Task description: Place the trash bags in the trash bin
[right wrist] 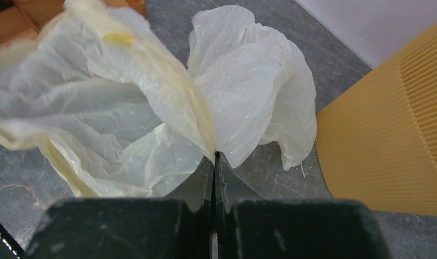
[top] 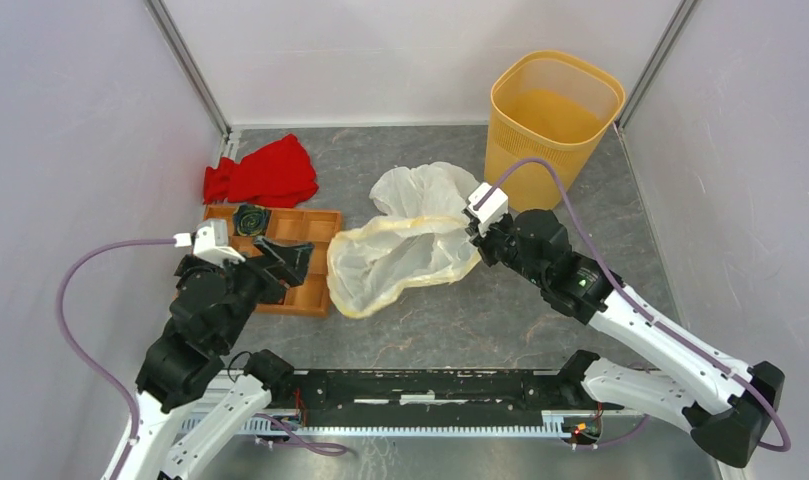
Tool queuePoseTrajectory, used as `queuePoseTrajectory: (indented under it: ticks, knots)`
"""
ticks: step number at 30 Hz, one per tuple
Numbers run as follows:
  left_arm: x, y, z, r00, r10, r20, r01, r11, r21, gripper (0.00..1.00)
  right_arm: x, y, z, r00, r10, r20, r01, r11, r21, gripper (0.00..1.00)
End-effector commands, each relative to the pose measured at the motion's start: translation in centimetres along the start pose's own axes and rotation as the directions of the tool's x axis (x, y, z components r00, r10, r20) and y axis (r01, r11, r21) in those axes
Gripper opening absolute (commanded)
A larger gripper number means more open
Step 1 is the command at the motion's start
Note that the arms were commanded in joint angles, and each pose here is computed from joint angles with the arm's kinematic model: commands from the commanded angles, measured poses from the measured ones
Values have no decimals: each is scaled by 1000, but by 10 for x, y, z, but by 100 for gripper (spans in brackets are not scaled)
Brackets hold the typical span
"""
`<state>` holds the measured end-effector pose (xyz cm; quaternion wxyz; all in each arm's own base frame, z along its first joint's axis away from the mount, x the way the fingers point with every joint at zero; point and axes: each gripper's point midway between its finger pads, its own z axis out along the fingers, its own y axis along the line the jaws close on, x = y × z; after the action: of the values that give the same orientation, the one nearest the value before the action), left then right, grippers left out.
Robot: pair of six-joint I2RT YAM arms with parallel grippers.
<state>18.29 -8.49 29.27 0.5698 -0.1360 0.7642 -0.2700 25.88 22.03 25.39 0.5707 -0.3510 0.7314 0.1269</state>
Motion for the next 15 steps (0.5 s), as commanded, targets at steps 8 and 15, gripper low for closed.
queuePoseTrajectory:
  ticks: [8,15]
  knots:
    - [53,-81,37,865,447,-229,-293,819,493,100,-31,-3,-23,994,36,103,-35,999,-13,0]
    - [97,-111,30,838,479,-263,-176,692,700,100,-45,1,-26,987,104,123,-100,994,-40,0]
